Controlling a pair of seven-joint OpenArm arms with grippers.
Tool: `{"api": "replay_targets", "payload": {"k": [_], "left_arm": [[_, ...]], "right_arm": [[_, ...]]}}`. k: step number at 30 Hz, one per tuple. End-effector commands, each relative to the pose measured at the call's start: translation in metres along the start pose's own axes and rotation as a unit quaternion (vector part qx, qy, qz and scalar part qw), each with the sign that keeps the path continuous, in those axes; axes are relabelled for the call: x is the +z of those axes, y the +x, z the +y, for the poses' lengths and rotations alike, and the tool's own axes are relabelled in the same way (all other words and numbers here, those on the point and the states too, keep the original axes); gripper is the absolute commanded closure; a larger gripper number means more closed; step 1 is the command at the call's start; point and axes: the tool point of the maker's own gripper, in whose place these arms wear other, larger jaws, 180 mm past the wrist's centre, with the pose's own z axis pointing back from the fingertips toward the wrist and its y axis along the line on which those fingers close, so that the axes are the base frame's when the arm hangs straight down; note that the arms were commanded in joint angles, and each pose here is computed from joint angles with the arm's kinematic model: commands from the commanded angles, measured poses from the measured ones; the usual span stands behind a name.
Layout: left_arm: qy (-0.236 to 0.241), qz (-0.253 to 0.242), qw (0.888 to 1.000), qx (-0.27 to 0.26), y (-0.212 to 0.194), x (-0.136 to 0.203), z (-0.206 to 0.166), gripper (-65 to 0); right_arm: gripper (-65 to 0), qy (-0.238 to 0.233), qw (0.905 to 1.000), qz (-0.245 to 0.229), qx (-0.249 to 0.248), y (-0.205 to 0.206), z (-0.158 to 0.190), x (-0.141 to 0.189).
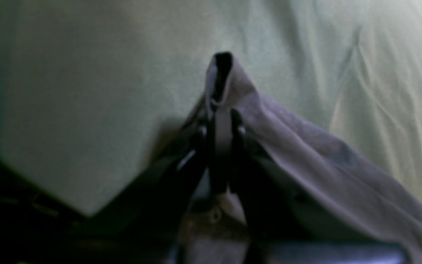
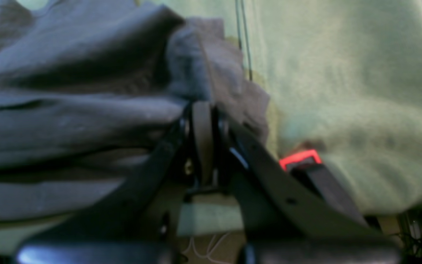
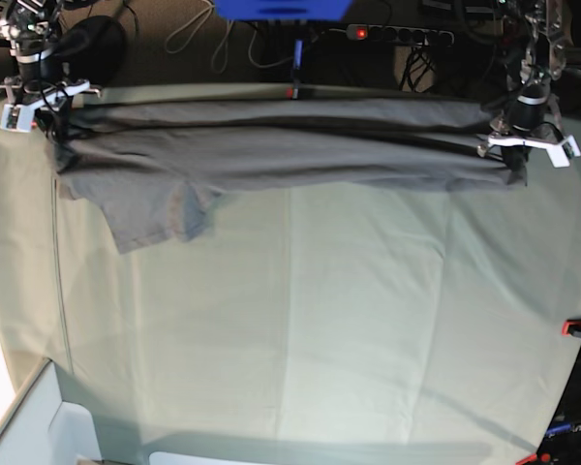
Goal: Layout the t-shirt on the table in an organized manner, then fold the t-shirt properly
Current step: 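Fold the grasped side edge over toward the opposite edge with both grippers, then release the folded edge and regrasp the shirt's other side with both grippers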
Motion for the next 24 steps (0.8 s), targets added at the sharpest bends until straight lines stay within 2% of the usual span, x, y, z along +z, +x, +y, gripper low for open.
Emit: {"api": "replay_targets", "payload": {"k": [1,5,8,11,15,18,20,24], "left_arm": [[-0.007,-0.031,0.999,-0.006,0.022,-0.003,-0.004,0.0],[-0.009,-0.029,0.999,-0.007,0.023,-0.005,-0.006,-0.4],[-0.006,0.0,1.0,-0.006,0.011,-0.005,-0.004,-7.8],[-0.005,0.028,1.0,-0.005,0.001,-0.004,-0.003,-15.8],[-0.007,0.025,1.0,-0.004,0.003,-0.004,-0.005,-12.1],[-0.009,0.022,1.0,-0.004,0.005,-0.005,-0.007,-5.4],[-0.01,0.02,1.0,-0.004,0.006,-0.005,-0.008,-0.9],[-0.02,0.011,1.0,-0.006,0.014,-0.002,-0.016,0.0]], "right_arm": [[0.0,0.003,0.9988,-0.047,0.008,0.031,-0.002,-0.005],[0.0,0.005,0.9986,-0.052,0.01,0.036,-0.001,-0.007],[0.0,0.004,0.9992,-0.037,0.012,0.025,-0.003,-0.001],[-8.0,0.011,0.9995,-0.018,0.022,0.014,-0.003,0.007],[-22.8,0.027,0.9987,0.011,0.042,-0.002,-0.003,0.019],[-31.7,0.024,0.9978,0.013,0.061,0.003,-0.014,0.027],[-34.7,0.004,0.9972,0.0,0.074,0.016,-0.028,0.035],[-35.2,-0.024,0.995,-0.06,0.075,0.059,-0.039,0.043]]}}
